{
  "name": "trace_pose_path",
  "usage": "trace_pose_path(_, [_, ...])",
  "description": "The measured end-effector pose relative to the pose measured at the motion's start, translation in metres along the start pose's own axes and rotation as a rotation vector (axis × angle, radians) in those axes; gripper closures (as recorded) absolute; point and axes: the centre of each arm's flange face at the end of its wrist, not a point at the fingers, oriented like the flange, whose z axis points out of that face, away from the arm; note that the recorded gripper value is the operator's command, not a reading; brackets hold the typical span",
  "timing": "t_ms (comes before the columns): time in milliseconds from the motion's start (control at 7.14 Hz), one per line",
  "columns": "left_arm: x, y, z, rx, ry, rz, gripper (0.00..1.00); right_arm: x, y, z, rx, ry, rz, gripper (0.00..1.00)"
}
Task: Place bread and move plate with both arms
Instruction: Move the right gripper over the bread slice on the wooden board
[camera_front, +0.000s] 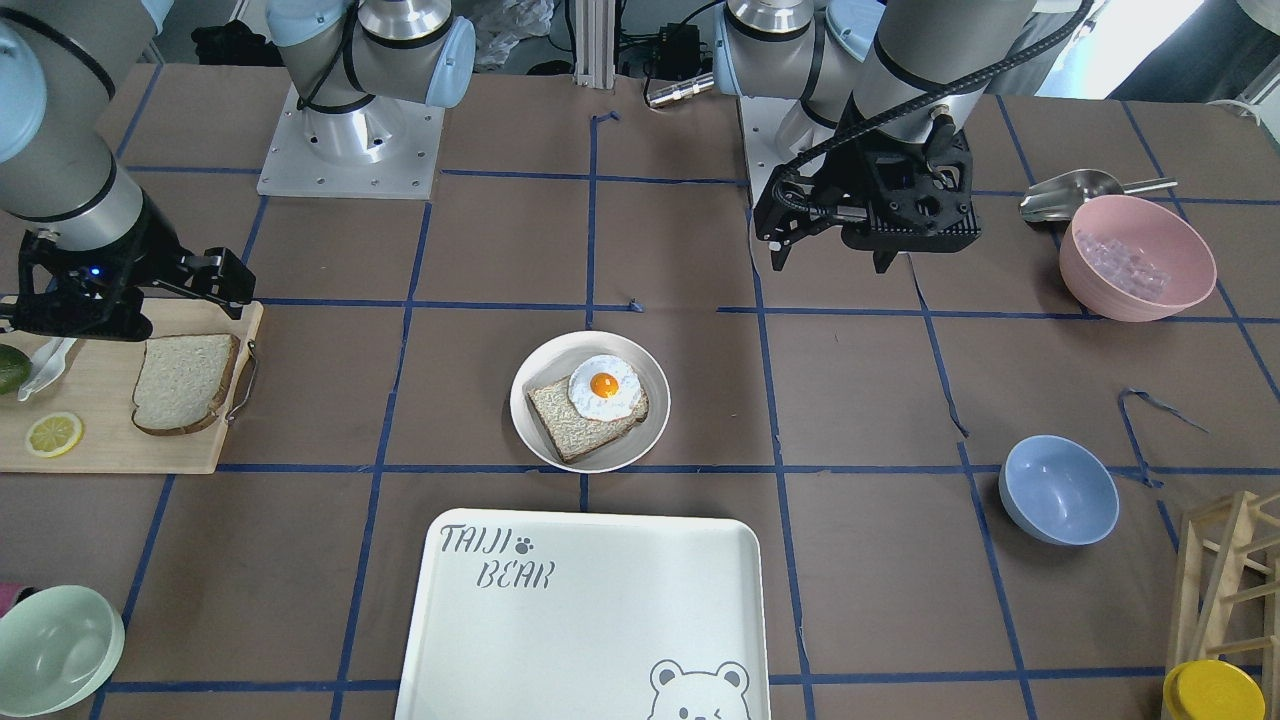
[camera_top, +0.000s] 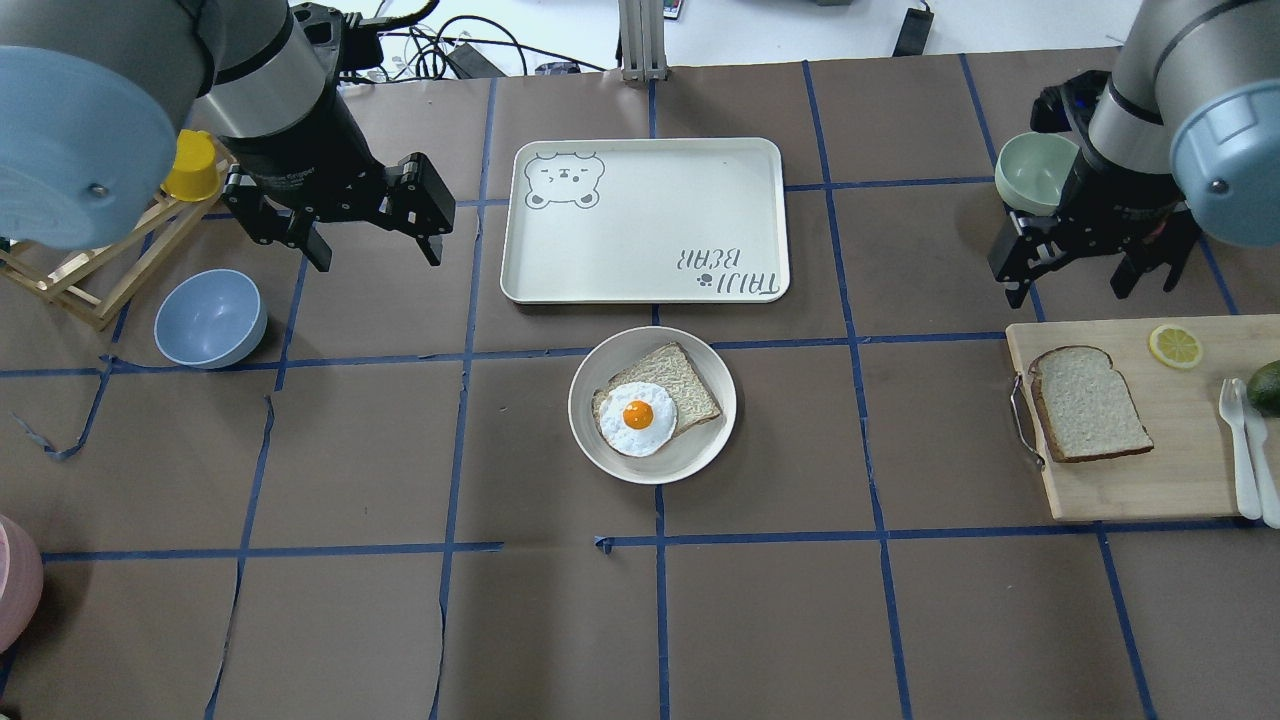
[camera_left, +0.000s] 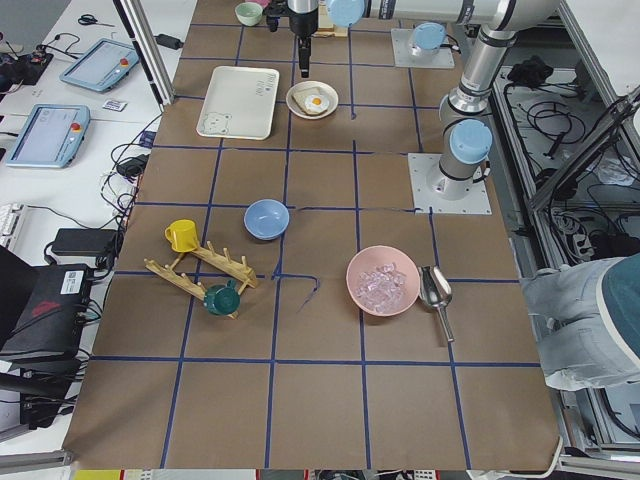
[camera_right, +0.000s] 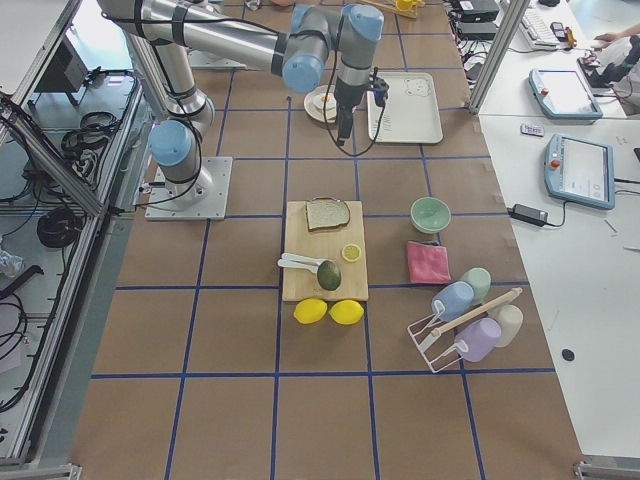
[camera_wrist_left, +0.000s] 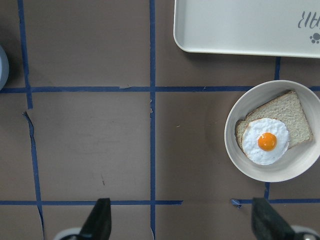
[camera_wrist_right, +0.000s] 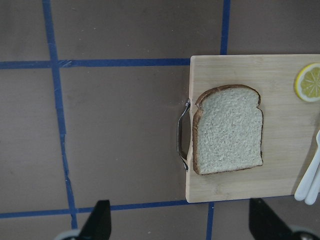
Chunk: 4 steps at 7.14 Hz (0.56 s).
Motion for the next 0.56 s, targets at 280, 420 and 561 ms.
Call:
trace_pose_path(280, [0.0, 0.0, 0.0, 0.0, 0.0, -0.001, 0.0, 0.016, 0.014, 0.075, 0.025, 0.007, 0.018, 0.04])
trace_pose_path(420, [-0.001, 0.0, 0.0, 0.0, 0.0, -0.001, 0.0, 0.015, 0.019, 0.096, 0.05, 0.017, 0.012, 0.06])
trace_pose_path(561, [-0.001, 0.0, 0.0, 0.0, 0.0, -0.001, 0.0, 0.016, 0.018, 0.111, 0.062, 0.022, -0.001, 0.06])
